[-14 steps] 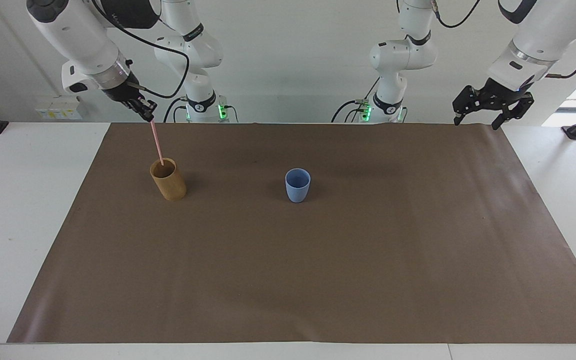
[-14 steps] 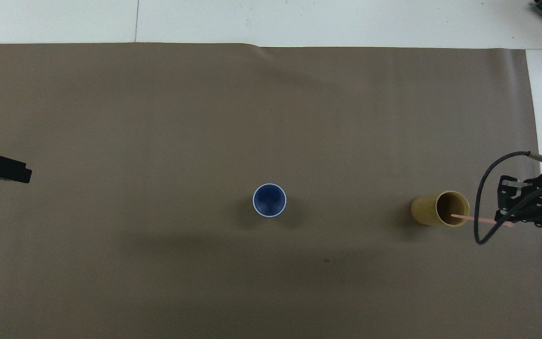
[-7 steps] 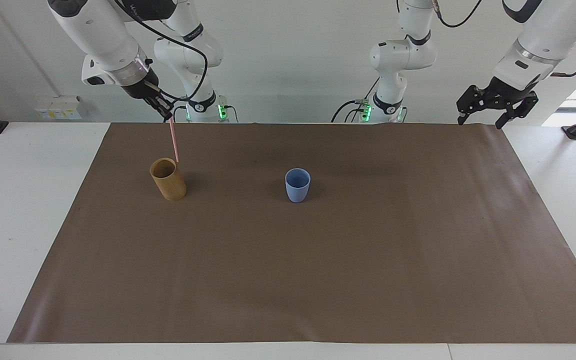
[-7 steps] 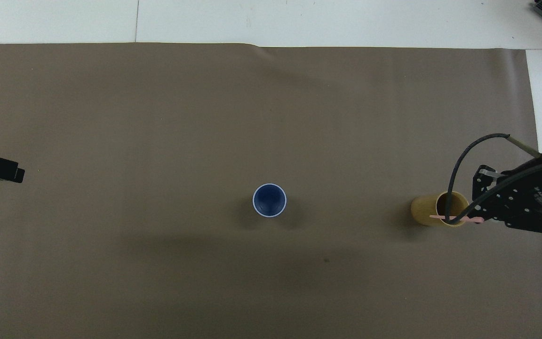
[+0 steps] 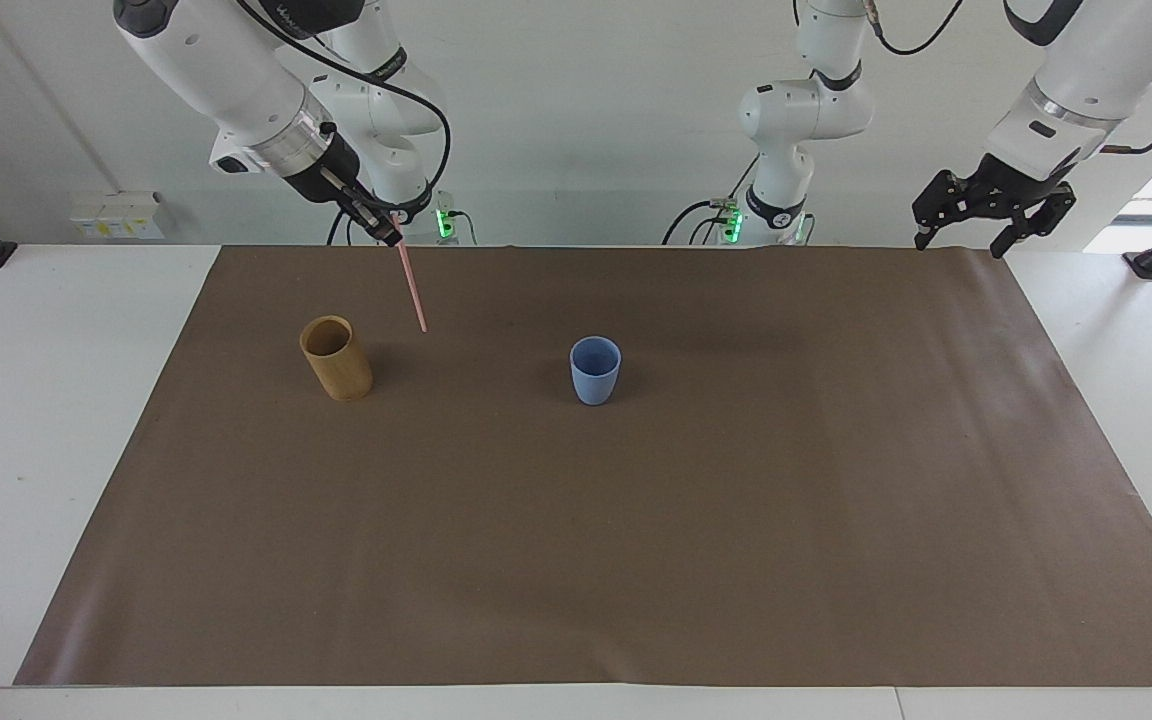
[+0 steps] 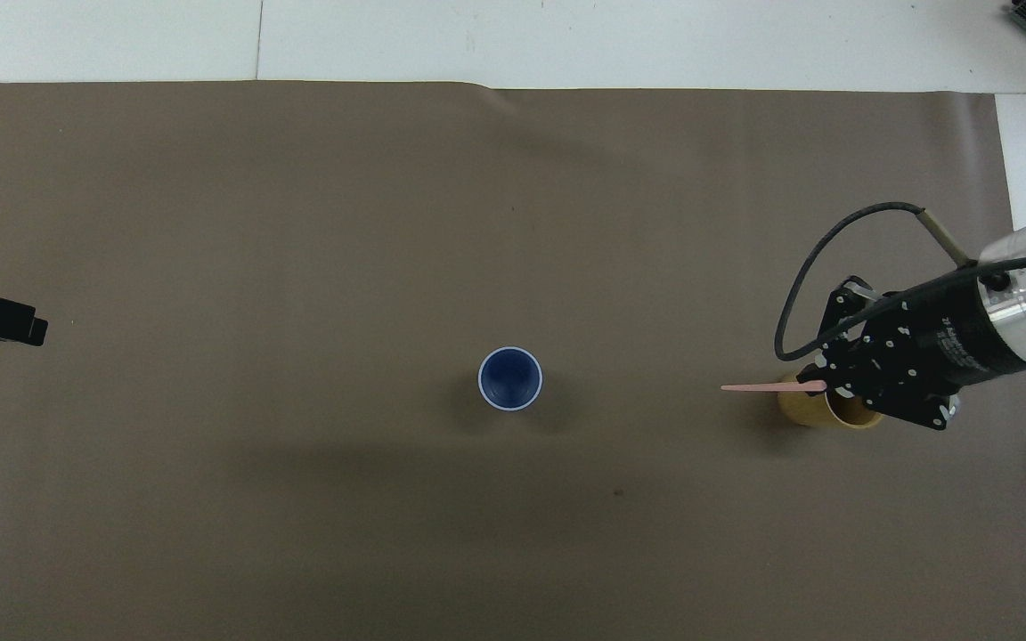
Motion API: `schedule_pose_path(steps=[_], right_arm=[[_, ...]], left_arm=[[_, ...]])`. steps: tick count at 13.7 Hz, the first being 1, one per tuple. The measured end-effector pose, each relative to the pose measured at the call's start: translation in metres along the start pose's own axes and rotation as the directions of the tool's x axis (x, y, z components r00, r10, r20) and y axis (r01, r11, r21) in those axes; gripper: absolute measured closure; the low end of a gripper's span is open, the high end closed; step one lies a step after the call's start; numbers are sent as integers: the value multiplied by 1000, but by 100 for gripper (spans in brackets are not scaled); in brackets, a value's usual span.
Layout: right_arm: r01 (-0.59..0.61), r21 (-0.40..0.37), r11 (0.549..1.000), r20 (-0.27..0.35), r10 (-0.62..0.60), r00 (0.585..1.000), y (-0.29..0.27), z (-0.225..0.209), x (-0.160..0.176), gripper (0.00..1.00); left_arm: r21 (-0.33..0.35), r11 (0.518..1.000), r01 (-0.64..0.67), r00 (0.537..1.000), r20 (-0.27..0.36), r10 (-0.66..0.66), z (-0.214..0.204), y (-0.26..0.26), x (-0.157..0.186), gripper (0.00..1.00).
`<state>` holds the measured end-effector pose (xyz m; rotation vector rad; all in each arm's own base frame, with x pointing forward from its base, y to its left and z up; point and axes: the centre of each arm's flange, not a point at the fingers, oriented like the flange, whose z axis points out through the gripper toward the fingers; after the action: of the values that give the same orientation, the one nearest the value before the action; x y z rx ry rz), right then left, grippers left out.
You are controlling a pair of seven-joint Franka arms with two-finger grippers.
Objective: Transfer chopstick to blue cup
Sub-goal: 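Grasp the pink stick and lift it out of the tan cup, then carry the pink stick with the right gripper over the blue cup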
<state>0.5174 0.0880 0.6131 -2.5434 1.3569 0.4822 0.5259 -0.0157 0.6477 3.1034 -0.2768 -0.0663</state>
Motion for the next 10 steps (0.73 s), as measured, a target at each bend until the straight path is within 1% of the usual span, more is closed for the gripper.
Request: schedule_pose_path(steps=[4, 6, 8, 10], right_arm=[[-136, 77, 988, 99, 128, 987, -17, 3, -4, 93], [-170, 74, 983, 159, 157, 975, -31, 16, -13, 93], [-229, 71, 971, 210, 210, 955, -46, 29, -21, 93], [-277, 57, 959, 233, 257, 938, -59, 38, -27, 93]], left_arm=[[0, 1000, 0, 1000, 0, 0, 0, 0, 0, 0], [0, 1000, 0, 1000, 0, 0, 0, 0, 0, 0], [0, 1000, 0, 1000, 0, 0, 0, 0, 0, 0], [0, 1000, 0, 1000, 0, 0, 0, 0, 0, 0]])
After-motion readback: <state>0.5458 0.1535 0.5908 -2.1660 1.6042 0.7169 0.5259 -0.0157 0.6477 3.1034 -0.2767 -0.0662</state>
